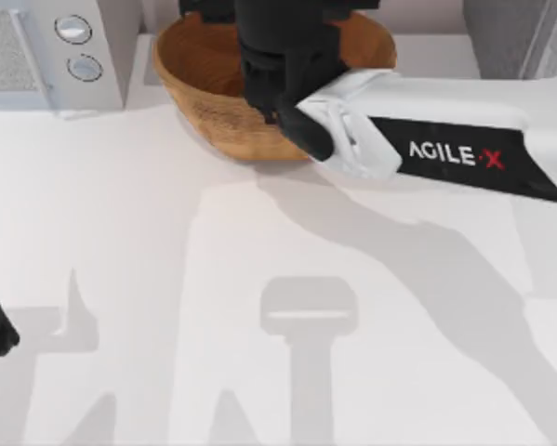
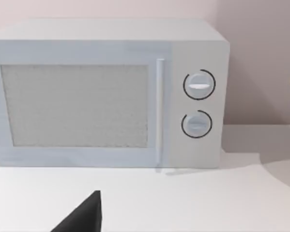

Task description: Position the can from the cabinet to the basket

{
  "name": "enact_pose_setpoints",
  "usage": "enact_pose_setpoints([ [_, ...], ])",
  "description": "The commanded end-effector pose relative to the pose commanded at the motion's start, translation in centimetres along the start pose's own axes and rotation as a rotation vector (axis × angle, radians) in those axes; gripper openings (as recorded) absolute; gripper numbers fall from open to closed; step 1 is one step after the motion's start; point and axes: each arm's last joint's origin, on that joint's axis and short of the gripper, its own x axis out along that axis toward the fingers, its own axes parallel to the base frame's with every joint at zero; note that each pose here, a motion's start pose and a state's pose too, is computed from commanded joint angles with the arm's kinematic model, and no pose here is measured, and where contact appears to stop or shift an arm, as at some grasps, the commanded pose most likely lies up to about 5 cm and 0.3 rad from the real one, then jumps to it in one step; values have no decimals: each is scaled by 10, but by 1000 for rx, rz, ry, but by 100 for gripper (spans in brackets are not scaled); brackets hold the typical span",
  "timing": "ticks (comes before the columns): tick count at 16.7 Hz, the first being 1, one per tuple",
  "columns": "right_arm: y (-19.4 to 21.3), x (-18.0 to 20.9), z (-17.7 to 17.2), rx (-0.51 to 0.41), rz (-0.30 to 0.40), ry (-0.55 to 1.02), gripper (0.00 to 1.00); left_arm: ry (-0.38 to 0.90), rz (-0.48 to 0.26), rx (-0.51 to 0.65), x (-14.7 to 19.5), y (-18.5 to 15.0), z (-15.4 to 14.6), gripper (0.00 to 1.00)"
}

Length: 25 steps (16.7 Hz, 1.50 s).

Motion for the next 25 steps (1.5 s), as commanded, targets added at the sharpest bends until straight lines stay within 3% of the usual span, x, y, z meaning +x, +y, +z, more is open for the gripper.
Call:
enact_pose_setpoints([
  [10,2,22,-5,7,1,-11,0,0,0,0,0,0,0,100],
  [23,2,22,-5,7,1,-11,98,0,0,0,0,0,0,100],
  [25,2,22,-5,7,1,-11,100,0,0,0,0,0,0,100],
])
